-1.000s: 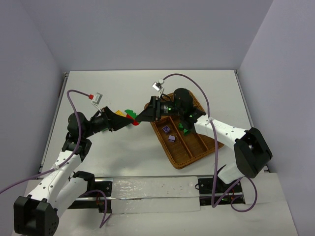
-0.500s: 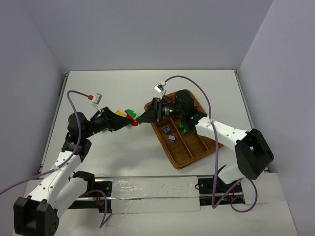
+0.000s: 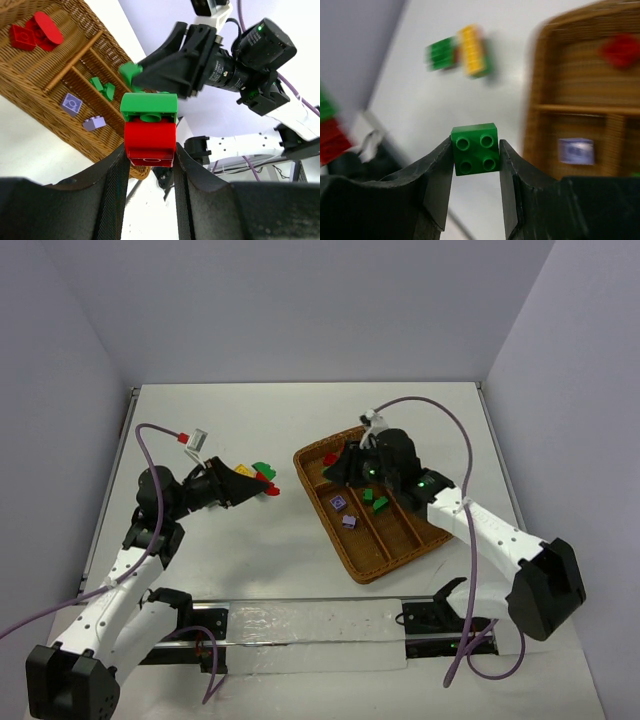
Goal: Sort the legos into containers by color
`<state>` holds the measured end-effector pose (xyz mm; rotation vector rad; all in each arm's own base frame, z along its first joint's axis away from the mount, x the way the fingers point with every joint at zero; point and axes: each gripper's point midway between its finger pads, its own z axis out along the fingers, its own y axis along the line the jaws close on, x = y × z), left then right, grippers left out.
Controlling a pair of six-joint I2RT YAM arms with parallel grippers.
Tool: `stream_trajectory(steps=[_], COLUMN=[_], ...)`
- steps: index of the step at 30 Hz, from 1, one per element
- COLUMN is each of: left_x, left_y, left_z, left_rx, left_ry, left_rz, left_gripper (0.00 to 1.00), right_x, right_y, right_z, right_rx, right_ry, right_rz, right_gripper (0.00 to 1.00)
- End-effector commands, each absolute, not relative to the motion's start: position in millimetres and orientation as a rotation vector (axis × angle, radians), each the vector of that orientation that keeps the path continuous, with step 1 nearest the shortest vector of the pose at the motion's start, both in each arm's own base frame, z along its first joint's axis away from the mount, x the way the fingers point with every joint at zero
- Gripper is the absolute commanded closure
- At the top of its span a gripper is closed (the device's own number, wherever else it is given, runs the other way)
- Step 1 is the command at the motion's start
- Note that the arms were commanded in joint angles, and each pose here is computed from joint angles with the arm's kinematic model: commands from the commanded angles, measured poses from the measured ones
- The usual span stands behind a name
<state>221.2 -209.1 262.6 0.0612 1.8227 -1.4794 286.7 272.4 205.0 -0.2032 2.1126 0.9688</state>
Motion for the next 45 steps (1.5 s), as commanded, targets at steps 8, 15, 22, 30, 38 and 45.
stream_trajectory(steps=[8,15,22,30,38,45], left_x=[233,234,236,233,227,221], left_y=[-206,-207,-209,-212,-213,-212], left_z=[279,279,283,287,281,281], left_rx=[0.088,0.092,0.113,0.143,0.172,0.18], left_ry=[1.814,1.815,1.813,1.814,1.817,1.805], left_rz=[-1.391,-1.403,-1.405,-1.427,-1.446,-1.449], left_gripper=[1.0,1.0,1.0,1.0,1.0,1.0], right_x=[302,296,303,285,262,241], right_y=[140,139,145,230,313,363], right_z=[114,115,184,270,312,343], right_rx=[0.083,0.065,0.042,-0.285,-0.53,-0.709], right_ry=[2.281,2.283,2.122,1.914,1.786,1.657], right_rz=[0.345,0.364,0.433,0.812,1.128,1.558], right_gripper=[0.88,0.24,0.28,0.48,0.29,0.27])
